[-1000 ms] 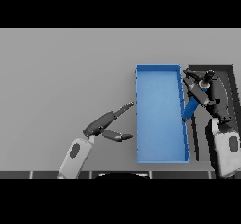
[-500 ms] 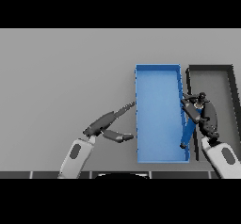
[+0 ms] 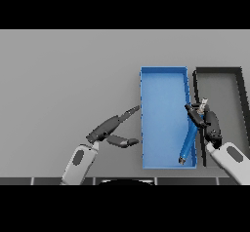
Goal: Pick up the blue pipe and place it into the blue bin.
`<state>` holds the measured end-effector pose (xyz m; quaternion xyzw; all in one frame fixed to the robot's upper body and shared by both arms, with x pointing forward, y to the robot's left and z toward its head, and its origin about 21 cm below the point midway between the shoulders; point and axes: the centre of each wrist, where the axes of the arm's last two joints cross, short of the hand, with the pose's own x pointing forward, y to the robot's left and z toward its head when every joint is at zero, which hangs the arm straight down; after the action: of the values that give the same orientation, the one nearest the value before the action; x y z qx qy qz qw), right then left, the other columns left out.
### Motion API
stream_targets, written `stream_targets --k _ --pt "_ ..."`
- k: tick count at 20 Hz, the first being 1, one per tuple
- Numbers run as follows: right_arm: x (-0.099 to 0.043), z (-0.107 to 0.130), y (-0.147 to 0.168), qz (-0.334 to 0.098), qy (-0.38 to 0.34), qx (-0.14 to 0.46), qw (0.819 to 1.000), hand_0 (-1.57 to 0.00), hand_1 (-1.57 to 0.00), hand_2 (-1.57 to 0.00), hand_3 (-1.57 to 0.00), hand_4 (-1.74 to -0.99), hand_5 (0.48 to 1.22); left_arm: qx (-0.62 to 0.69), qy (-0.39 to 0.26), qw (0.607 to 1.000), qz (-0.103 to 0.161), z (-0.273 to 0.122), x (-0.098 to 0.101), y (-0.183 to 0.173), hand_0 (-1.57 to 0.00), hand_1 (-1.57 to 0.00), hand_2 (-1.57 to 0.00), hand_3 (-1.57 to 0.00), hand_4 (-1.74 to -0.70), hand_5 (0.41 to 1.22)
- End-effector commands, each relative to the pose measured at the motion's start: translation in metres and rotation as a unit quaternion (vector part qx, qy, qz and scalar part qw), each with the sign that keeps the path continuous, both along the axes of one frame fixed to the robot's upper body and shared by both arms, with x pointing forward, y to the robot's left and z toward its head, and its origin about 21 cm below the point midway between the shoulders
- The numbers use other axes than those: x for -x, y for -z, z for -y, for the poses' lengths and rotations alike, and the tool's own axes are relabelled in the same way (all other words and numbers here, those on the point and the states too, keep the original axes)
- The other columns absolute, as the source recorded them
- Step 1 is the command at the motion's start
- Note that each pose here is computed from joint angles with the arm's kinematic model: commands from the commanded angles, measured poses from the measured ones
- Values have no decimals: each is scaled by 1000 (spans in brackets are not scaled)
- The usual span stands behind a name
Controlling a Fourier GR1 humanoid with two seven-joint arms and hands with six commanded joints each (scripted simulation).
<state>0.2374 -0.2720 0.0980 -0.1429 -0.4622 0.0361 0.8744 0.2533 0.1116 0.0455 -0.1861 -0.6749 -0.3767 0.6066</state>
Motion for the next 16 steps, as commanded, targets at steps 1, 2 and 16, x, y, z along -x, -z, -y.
stream_targets --k 1,2,16 --pt "0 0 -2 -15 -27 24 999 -245 -223 -224 -131 -1142 1030 -3 -2 1000 -4 1 -1 -2 1 1 1 1 -884 429" --pt "0 -1 -2 -34 -40 33 998 -196 -179 -179 -105 -1110 979 -3 -1 1000 -2 -1 0 -2 1 1 1 1 -886 428" --pt "-7 -15 5 -100 -86 83 988 -8 -7 -7 -4 -1022 665 -5 -1 1000 -2 0 1 -2 1 1 1 1 -886 431"
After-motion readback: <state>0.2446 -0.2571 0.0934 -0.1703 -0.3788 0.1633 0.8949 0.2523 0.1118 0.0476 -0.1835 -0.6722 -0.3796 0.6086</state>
